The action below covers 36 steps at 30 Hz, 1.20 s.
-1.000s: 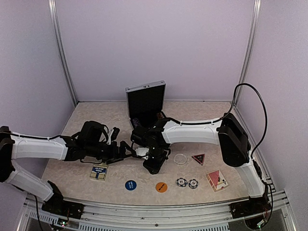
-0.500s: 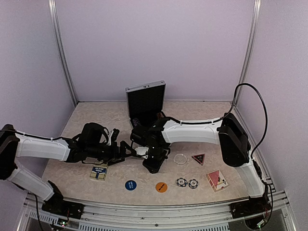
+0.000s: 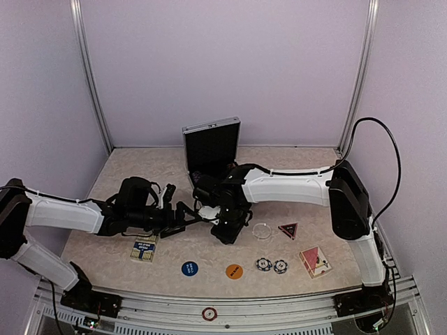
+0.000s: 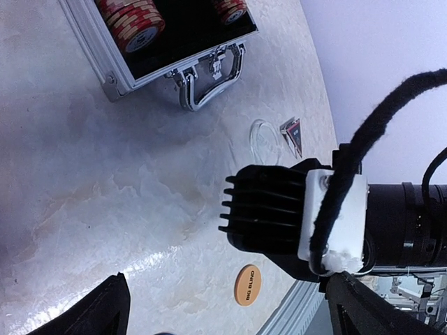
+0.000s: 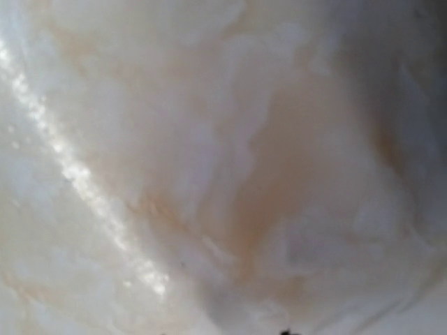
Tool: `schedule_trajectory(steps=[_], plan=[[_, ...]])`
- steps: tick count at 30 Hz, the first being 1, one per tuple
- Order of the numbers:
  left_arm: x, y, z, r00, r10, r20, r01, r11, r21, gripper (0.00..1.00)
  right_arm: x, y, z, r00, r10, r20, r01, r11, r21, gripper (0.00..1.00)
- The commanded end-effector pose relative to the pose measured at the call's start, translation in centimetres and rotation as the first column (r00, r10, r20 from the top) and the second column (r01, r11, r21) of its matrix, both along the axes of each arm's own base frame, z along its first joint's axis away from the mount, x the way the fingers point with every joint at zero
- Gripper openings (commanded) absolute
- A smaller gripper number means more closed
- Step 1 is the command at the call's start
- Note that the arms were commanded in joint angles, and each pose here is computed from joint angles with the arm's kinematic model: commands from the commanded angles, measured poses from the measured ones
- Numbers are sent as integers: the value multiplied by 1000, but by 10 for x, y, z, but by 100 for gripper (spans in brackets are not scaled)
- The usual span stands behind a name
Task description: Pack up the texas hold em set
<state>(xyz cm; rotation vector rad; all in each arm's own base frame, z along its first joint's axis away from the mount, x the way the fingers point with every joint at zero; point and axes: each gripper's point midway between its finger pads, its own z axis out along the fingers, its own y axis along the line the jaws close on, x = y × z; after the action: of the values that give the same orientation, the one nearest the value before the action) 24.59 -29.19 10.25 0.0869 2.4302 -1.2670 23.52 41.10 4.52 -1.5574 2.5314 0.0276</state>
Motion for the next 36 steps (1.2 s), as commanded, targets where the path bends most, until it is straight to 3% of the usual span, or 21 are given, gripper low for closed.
schedule_trajectory(steps=[1, 5, 9, 13, 14, 15, 16, 21, 25, 36], plan=[[-1, 5, -10, 1000, 17, -24, -16, 999, 36, 97, 2, 9, 41, 998, -11, 69, 2, 991, 131, 36], [3, 4, -8, 1000, 13, -13, -12, 999, 44, 97, -12, 7, 67, 991, 36, 127, -62, 976, 207, 40], [5, 10, -2, 999, 35, -6, -35, 998, 52, 97, -56, 13, 99, 974, 145, 174, -198, 918, 343, 49], [9, 21, 6, 998, 51, 30, -53, 994, 94, 98, -96, 20, 96, 952, 247, 182, -298, 884, 359, 71], [10, 24, 7, 998, 61, 35, -64, 992, 104, 98, -109, 22, 91, 944, 277, 181, -325, 878, 352, 79], [10, 27, 7, 997, 69, 35, -73, 992, 108, 98, -119, 26, 86, 934, 304, 188, -352, 872, 341, 96], [10, 30, 9, 996, 77, 40, -81, 991, 103, 98, -132, 29, 80, 920, 339, 196, -387, 862, 326, 99], [12, 44, 19, 992, 109, 61, -114, 989, 96, 99, -178, 45, 49, 857, 454, 242, -506, 831, 233, 100], [12, 54, 24, 988, 136, 73, -143, 985, 102, 99, -188, 54, 30, 861, 459, 218, -500, 840, 209, 100], [7, 65, 31, 983, 158, 92, -167, 980, 103, 99, -177, 50, -7, 867, 439, 237, -465, 883, 65, 100]])
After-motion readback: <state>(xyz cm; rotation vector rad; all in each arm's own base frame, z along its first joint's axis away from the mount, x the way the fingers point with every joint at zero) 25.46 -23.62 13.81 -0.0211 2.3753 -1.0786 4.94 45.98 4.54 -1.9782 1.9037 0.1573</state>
